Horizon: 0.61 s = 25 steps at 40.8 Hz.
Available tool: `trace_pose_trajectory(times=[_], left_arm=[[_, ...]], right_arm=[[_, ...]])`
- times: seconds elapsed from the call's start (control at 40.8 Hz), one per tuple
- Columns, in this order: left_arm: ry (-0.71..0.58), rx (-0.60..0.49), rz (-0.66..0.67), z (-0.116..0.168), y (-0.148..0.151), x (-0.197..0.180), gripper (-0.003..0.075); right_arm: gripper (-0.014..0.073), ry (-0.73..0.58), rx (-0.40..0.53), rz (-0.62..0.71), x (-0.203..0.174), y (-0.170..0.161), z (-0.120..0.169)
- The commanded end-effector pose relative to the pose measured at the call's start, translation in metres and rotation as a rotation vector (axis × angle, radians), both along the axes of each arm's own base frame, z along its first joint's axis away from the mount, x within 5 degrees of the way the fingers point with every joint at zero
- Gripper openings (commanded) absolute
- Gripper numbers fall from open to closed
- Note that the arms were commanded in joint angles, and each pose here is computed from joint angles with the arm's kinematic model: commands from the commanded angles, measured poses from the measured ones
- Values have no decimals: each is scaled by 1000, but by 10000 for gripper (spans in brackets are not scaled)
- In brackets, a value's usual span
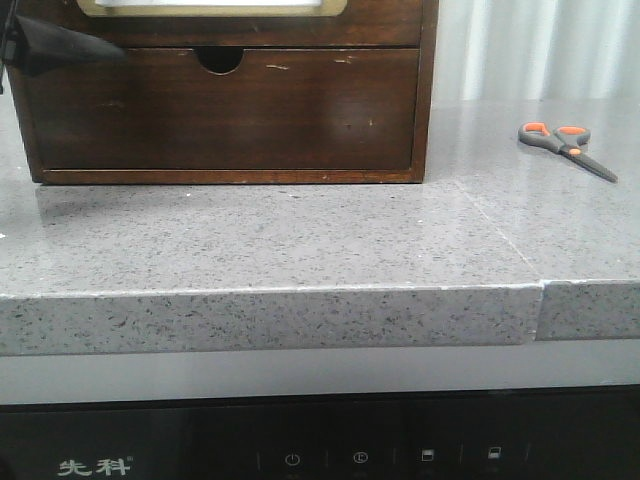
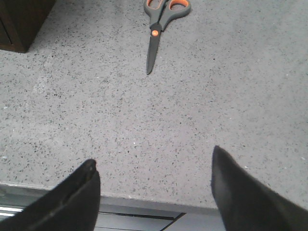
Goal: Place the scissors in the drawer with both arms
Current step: 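Hook the left gripper on the white handle and pull the drawer open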
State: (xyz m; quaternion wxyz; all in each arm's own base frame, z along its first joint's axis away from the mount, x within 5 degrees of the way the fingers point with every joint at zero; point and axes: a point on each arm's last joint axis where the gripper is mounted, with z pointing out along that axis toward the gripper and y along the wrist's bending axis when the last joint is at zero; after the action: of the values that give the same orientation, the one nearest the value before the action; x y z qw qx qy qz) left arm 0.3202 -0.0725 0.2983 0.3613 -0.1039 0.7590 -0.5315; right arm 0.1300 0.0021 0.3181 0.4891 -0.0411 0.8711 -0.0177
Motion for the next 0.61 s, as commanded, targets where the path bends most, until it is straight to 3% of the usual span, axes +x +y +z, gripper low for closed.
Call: trace_pose_trajectory(times=[0.0,0.367,0.588], left_arm=[[-69,-105,-2,27,-1,2,445],[-63,-122,-36,23,-3,5,169],[-92,-150,-101,31,-6,-4,125]], right_arm=[[513,-95,-8,1,4,0,16],[513,-95,-8,1,4,0,16],[513,-95,-8,1,4,0,16]])
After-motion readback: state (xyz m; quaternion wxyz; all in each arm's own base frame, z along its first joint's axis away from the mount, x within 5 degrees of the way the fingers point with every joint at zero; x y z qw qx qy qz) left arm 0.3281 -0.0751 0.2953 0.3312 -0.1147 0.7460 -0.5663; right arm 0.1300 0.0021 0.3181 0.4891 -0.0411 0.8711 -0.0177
